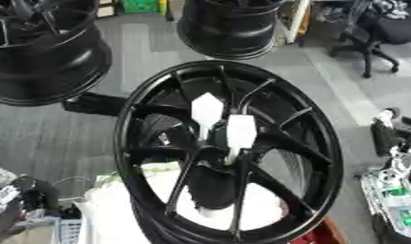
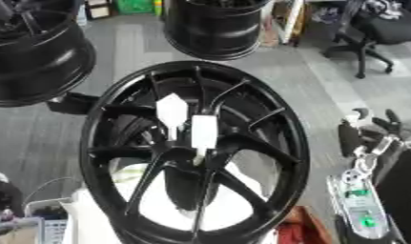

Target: Pull the pin out of the wheel hub.

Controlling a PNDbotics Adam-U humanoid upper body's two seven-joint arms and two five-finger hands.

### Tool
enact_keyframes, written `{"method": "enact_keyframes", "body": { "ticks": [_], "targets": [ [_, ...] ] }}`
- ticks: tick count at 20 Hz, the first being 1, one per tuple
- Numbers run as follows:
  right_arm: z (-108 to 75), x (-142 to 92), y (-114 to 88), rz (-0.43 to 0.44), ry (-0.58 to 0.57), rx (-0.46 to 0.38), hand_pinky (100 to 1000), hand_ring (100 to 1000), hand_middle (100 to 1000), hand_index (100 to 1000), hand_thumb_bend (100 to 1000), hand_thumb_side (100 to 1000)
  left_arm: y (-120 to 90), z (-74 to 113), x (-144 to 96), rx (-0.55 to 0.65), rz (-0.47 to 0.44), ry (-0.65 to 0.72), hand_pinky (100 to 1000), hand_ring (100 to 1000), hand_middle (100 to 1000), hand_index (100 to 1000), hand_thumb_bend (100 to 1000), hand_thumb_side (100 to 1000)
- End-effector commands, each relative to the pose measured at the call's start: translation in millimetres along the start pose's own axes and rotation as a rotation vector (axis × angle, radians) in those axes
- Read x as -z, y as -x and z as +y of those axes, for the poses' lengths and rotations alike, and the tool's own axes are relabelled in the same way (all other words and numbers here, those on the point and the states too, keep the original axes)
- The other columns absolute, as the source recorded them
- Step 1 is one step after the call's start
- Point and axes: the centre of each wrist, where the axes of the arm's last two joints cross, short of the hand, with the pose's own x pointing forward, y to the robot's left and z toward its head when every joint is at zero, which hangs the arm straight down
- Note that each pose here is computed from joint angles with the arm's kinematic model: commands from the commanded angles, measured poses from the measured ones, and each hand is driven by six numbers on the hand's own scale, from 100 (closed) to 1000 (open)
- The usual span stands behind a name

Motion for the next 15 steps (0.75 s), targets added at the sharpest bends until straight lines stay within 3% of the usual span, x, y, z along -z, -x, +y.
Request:
{"method": "enact_keyframes", "body": {
  "ticks": [1, 15],
  "targets": [
    [1.9, 2.0, -5.0, -0.025, -0.007, 0.019, 549, 563, 684, 871, 100, 378, -7.4, 3.8, 2.0, 0.028, -0.019, 0.003, 555, 488, 484, 643, 100, 1000],
    [0.5, 3.6, 0.2, -0.005, 0.004, 0.013, 549, 562, 674, 865, 100, 405, -6.5, 3.2, 1.8, 0.025, -0.021, 0.003, 556, 490, 485, 643, 100, 1000]
  ]
}}
